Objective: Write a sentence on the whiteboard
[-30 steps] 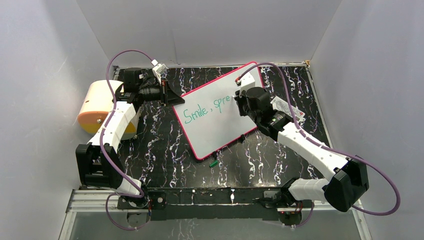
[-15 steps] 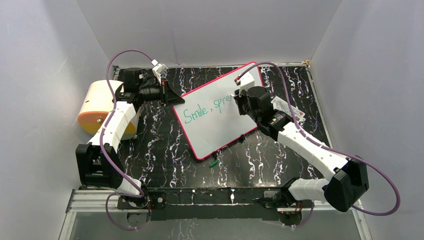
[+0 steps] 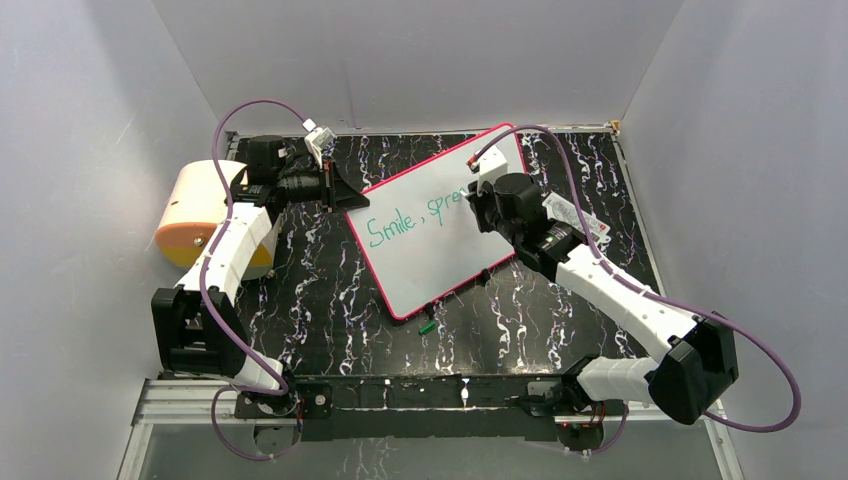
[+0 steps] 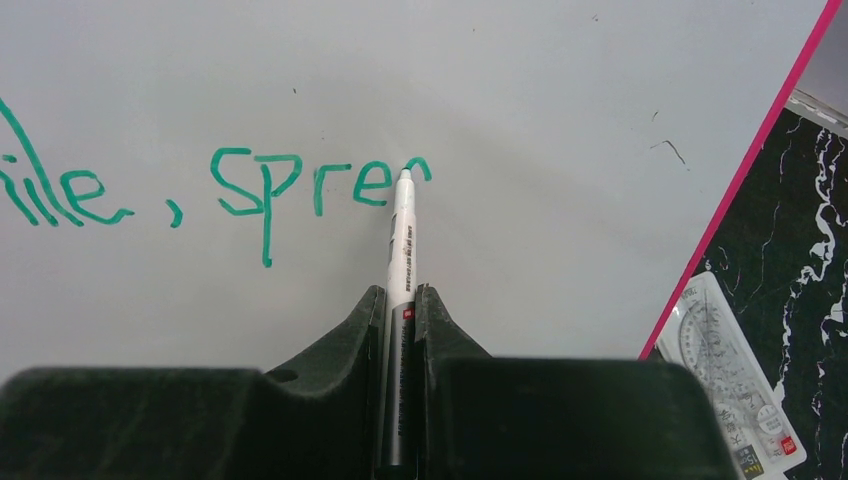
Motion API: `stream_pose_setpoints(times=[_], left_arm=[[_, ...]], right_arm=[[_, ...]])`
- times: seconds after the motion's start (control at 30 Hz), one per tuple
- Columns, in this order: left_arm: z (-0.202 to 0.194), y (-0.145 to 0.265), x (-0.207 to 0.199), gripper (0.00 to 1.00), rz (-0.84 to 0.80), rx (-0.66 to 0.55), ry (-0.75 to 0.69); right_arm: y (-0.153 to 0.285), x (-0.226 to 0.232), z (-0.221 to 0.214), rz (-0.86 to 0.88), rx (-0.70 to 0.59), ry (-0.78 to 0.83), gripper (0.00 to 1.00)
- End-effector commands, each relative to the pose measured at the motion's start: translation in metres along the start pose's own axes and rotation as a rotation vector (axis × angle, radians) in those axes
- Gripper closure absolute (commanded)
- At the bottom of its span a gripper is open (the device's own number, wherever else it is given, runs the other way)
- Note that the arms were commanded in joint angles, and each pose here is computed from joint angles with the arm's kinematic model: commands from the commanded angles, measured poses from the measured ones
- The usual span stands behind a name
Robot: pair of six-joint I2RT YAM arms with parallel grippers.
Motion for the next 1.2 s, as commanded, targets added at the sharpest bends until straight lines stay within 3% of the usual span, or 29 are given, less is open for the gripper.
stream_pose_setpoints(times=[0.0, 0.53, 1.17], left_arm=[[-0.023, -0.006, 0.014, 1.00, 0.042, 0.063, 0.066], [-0.024, -0.006, 0.014, 1.00, 0.042, 0.063, 0.066], [-0.023, -0.006, 0.014, 1.00, 0.040, 0.063, 0.064]], right_arm=[[0.010, 0.000, 0.008, 0.021, -0.023, 0.000, 1.00], [0.010, -0.009, -0.006, -0.046, 0.026, 0.025, 1.00], [0.003, -0.012, 0.020, -0.071, -0.079, 0.003, 1.00]])
Point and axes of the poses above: each gripper's point midway between its finger pads, its own y axis back along the fingers, its own x axis along the line the jaws close on, z = x × y, the point moved 5 cm from there along y, back along the fingers, and after that the axes turned 4 degrees about y, right-handed, at the moved point
